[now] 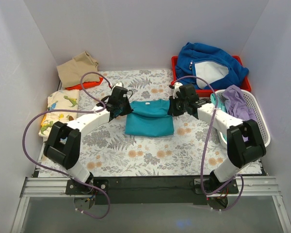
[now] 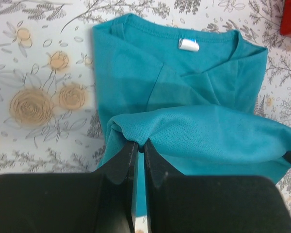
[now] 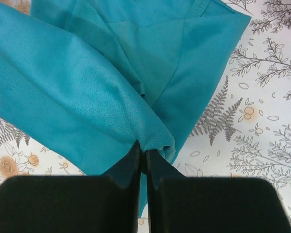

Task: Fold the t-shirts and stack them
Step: Fold the tshirt

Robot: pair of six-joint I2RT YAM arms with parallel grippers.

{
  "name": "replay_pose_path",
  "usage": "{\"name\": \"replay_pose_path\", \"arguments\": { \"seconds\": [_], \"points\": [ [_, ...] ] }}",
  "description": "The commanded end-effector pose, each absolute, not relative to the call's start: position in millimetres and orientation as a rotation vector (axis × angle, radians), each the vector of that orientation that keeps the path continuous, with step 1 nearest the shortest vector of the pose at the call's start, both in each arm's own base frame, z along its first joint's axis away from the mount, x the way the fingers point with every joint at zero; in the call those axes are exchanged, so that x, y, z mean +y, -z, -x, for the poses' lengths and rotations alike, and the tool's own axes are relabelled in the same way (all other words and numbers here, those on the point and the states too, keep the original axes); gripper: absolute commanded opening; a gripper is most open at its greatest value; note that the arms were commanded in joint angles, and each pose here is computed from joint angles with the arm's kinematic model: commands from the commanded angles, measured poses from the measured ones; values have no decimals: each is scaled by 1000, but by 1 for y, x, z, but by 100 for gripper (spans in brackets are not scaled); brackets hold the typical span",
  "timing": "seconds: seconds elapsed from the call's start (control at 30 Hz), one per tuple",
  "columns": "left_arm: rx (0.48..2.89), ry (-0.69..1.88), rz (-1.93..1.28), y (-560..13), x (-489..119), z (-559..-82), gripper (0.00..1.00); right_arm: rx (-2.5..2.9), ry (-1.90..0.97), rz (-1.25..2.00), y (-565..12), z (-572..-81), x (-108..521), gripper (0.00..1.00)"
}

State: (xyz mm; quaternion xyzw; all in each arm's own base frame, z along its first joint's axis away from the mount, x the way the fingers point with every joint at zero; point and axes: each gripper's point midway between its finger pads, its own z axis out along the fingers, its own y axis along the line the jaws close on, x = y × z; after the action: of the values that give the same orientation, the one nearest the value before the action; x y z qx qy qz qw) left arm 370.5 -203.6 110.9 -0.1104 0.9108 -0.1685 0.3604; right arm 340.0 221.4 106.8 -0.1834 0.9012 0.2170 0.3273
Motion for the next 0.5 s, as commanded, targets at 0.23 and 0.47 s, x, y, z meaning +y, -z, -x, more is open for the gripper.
{"name": "replay_pose_path", "arguments": {
  "seconds": [0.23,0.47],
  "points": [
    [2258,494,263,-121,-214,-435,0,2294,-617,510,-111,-399,232,6],
    [2291,504,226,-96,-220,-461,37,2310,-603,488,-98,-426,231,40]
  ]
}}
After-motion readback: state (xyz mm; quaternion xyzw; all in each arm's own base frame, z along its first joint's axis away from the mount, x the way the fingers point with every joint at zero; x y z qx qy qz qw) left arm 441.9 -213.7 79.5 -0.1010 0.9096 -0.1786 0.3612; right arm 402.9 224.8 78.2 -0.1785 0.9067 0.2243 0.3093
